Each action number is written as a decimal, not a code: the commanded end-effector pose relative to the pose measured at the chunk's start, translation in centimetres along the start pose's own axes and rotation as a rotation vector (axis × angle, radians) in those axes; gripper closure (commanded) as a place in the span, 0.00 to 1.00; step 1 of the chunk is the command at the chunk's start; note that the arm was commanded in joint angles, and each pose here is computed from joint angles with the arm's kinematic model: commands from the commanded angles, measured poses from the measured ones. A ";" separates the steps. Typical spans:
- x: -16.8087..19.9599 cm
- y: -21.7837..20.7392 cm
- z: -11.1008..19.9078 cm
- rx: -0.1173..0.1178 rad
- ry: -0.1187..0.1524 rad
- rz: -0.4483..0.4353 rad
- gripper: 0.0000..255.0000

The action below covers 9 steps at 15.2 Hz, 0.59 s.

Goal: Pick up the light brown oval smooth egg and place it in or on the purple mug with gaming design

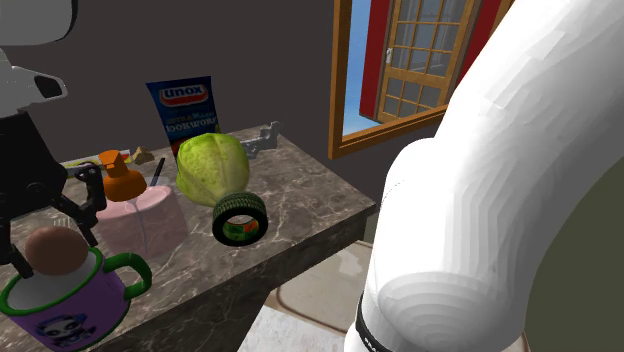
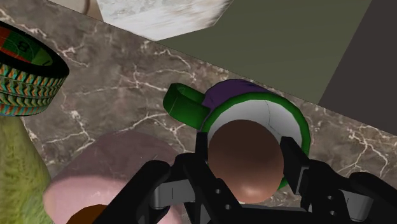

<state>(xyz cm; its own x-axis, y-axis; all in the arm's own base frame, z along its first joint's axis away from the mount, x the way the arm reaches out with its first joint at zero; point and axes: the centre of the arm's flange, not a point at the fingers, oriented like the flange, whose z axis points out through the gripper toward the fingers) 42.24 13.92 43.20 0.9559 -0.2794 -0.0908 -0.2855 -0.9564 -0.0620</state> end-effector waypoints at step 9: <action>0.0 0.0 -2.6 0.000 0.000 0.000 0.00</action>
<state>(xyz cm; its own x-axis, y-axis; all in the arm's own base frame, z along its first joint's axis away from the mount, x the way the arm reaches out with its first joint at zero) 42.54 13.81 44.62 0.9559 -0.2795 -0.0901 -0.2855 -0.9563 -0.0625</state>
